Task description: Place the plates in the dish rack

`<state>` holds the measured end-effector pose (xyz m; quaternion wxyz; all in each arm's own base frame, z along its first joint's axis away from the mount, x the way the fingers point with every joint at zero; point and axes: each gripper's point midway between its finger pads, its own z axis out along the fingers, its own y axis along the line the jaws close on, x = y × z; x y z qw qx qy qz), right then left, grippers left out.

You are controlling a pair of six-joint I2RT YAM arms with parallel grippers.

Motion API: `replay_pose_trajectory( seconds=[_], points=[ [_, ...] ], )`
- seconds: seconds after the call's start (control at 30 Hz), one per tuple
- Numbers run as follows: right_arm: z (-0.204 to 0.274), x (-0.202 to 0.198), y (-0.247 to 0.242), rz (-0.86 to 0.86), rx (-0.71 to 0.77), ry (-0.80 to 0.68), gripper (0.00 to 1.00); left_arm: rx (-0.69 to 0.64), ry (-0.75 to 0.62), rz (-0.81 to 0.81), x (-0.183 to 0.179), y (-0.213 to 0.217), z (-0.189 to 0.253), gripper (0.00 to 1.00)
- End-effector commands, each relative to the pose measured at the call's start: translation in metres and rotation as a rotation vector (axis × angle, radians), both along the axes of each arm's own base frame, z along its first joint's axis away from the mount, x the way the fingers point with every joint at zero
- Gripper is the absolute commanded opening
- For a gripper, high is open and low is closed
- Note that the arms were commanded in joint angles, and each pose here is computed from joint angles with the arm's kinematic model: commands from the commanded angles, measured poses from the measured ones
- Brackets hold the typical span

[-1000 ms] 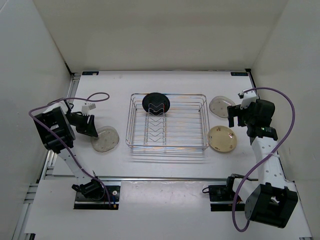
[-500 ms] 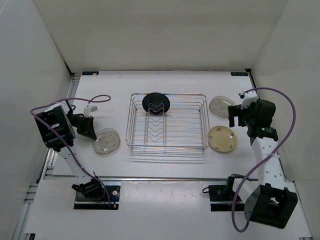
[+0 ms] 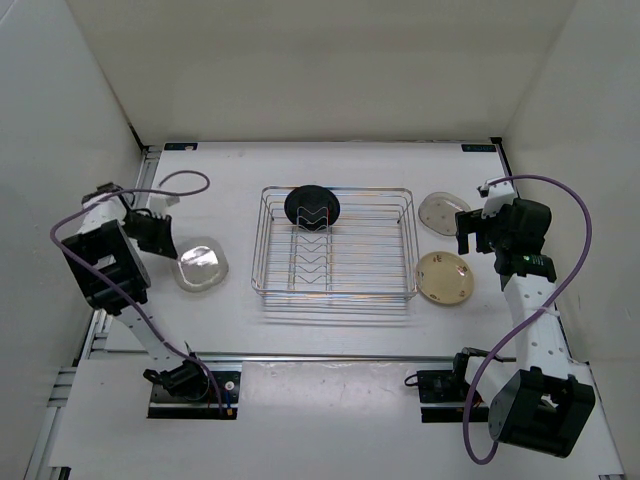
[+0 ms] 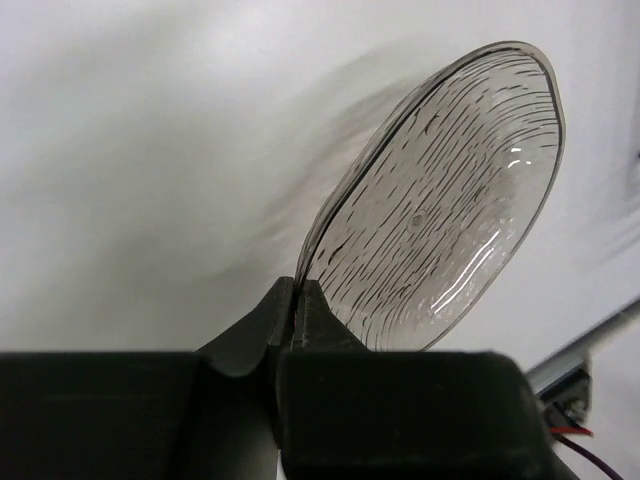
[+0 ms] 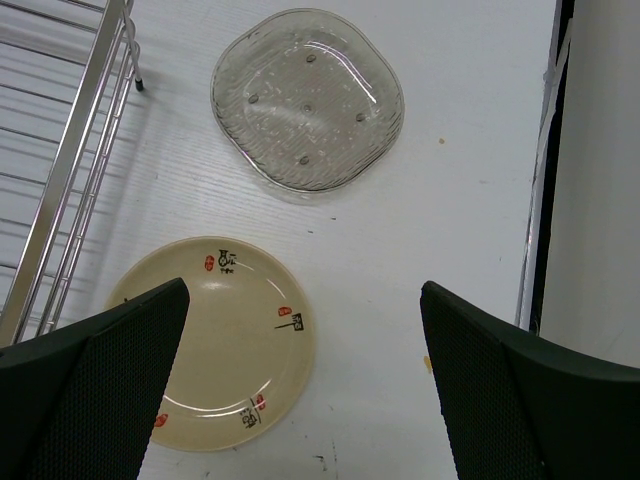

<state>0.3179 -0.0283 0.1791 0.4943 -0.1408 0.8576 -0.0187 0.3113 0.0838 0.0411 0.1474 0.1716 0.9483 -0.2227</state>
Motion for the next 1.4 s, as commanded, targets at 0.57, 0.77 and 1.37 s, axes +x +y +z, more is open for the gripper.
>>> replay_pose_trajectory(
  seconds=[0.57,0.77,1.37],
  points=[
    [0.01,0.005,0.002,0.007,0.018,-0.031,1.0,0.602,-1.095,-0.305,0.115,-0.13,0.339,0.11],
    [0.01,0.005,0.002,0.007,0.018,-0.031,1.0,0.706,-1.167,-0.503,0.106,-0.212,0.31,0.11],
    [0.004,0.006,0.0,-0.001,0.017,-0.012,1.0,0.791,-1.206,-0.618,0.118,-0.315,0.271,0.11]
  ],
)
